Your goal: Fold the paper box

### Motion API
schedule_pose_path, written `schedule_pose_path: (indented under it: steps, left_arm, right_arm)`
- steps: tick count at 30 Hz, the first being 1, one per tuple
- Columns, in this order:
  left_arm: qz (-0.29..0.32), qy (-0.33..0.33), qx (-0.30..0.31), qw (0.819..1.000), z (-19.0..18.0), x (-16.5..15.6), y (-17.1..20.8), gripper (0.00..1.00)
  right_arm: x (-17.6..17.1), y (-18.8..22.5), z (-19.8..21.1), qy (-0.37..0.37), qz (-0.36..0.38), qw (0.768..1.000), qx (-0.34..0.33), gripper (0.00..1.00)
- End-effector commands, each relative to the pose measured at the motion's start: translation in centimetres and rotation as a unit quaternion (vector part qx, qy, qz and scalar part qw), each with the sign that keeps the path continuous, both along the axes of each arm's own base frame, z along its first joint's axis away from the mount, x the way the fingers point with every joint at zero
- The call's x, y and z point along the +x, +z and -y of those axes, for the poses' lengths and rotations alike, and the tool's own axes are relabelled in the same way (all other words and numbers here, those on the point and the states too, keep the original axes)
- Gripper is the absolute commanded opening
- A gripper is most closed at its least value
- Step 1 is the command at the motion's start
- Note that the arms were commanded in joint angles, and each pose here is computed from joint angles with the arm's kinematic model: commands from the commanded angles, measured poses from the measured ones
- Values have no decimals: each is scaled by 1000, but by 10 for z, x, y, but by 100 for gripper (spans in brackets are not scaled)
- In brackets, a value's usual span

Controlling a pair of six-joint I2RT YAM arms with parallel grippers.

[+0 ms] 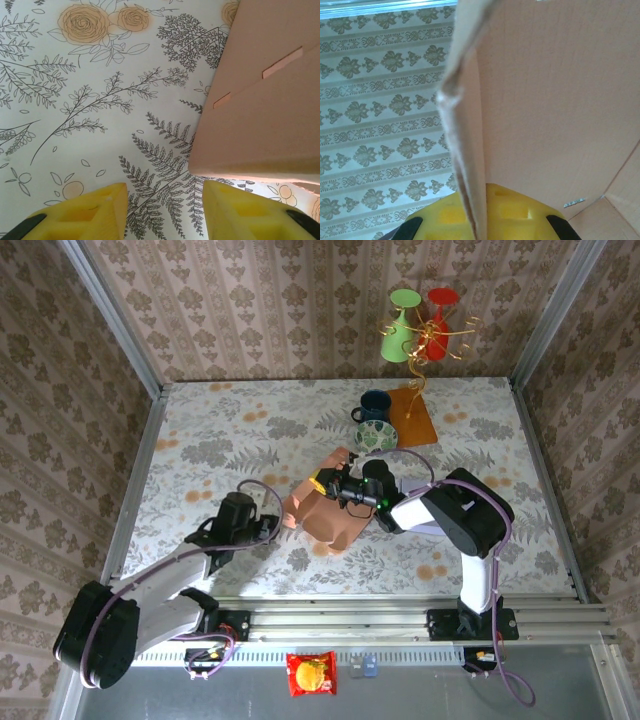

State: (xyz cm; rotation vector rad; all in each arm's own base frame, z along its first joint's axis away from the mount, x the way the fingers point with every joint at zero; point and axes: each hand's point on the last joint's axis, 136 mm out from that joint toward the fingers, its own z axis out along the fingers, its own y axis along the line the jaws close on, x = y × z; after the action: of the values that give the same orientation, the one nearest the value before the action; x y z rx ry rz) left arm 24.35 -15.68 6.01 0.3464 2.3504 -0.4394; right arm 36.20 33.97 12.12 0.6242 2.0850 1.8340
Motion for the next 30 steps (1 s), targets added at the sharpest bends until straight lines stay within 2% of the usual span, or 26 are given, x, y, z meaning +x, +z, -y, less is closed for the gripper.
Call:
schedule_pose_path:
  steps: [1, 8, 30]
  left_arm:
    - [33, -14, -12, 999, 6, 5, 8, 46]
    - [40, -39, -13, 998, 16, 6, 9, 51]
    - [73, -104, -8, 992, 47, 10, 22, 53]
  right_arm:
    - [0, -3, -1, 9, 10, 1000, -5, 0]
    - [3, -6, -4, 11, 3, 1000, -7, 0]
    - [7, -3, -8, 9, -4, 1000, 2, 0]
